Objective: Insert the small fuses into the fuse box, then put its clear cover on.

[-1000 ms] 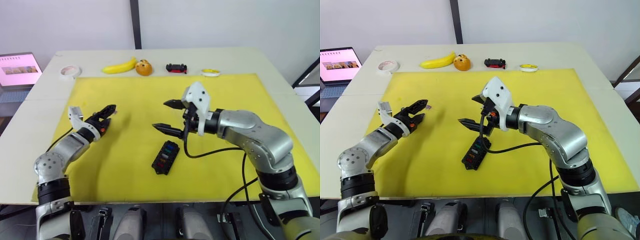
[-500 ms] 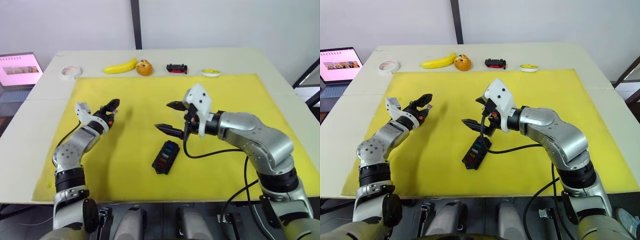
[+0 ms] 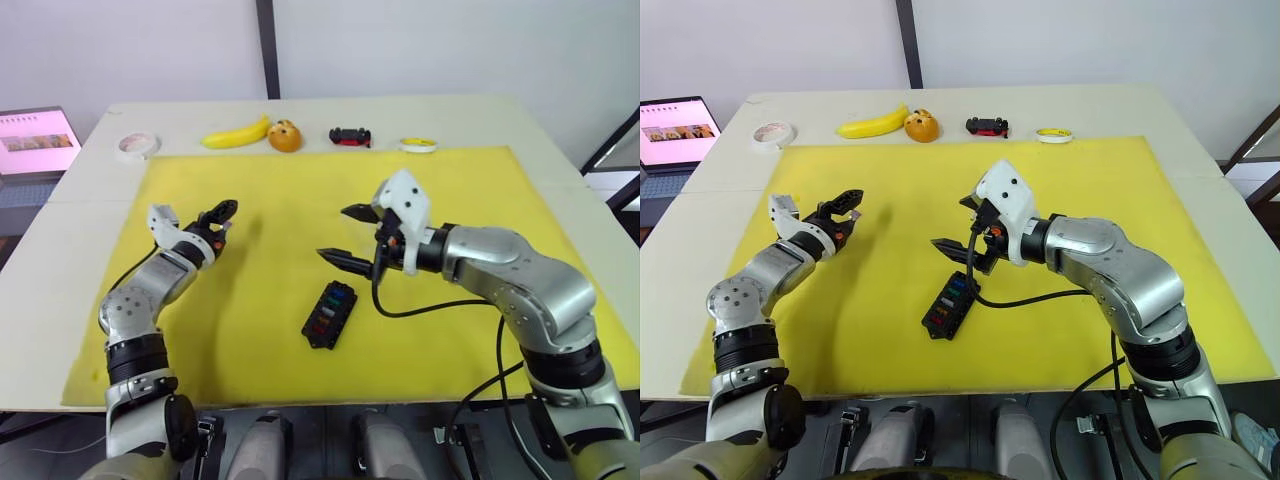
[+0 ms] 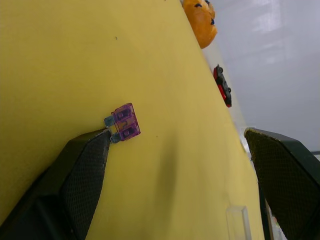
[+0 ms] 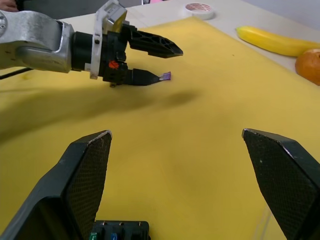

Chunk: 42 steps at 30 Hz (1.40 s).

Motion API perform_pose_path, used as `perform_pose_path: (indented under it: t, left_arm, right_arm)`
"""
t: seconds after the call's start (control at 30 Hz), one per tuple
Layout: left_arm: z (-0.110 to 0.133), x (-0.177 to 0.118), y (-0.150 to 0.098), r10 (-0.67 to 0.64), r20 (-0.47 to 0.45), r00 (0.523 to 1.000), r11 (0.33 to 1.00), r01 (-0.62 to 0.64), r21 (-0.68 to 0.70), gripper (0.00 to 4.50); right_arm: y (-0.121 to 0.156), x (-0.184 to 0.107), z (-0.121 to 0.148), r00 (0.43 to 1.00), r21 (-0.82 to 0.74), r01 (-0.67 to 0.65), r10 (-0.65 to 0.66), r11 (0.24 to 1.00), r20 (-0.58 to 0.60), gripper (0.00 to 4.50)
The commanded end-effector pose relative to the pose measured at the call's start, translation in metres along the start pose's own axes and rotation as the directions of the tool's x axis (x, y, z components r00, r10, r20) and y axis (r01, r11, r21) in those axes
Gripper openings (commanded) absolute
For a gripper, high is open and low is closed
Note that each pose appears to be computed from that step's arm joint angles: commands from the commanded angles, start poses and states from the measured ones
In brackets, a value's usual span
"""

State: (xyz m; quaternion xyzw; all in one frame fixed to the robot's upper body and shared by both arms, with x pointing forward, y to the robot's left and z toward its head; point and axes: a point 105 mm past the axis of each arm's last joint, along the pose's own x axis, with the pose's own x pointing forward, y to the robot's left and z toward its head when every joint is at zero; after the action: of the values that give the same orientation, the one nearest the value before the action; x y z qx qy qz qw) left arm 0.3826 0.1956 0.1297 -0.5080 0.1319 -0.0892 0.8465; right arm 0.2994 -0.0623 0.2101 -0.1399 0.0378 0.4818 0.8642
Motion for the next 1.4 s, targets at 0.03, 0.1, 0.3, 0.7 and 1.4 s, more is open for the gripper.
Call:
perform_pose_path:
  t: [0.03,0.1,0.3,0.7,1.4]
  left_arm:
    - [-0.009,0.002,0.014,0.05,-0.054,0.997,0.999,-0.05,0.002,4.5]
    - [-0.013,0.005,0.014,0.038,-0.078,0.996,0.999,-0.038,0.002,4.5]
    - [-0.021,0.017,0.024,0.018,-0.133,0.991,1.0,-0.017,0.006,4.5]
    - [-0.013,0.018,0.027,-0.073,-0.172,0.982,0.997,0.066,-0.045,4.5]
    - [-0.018,0.022,0.034,-0.07,-0.172,0.983,0.997,0.064,-0.038,4.24]
  right_arm:
    - [-0.001,-0.007,0.014,0.999,-0.048,0.026,-0.023,0.999,0.048,4.43]
    - [-0.002,-0.008,0.014,0.999,-0.047,0.028,-0.026,0.998,0.048,4.43]
    - [-0.003,-0.009,0.014,0.999,-0.051,0.031,-0.029,0.998,0.038,4.43]
    - [-0.001,-0.011,0.016,0.999,-0.053,0.026,-0.025,0.998,0.032,4.43]
    - [0.0,-0.013,0.014,0.999,-0.052,0.03,-0.029,0.998,0.023,4.48]
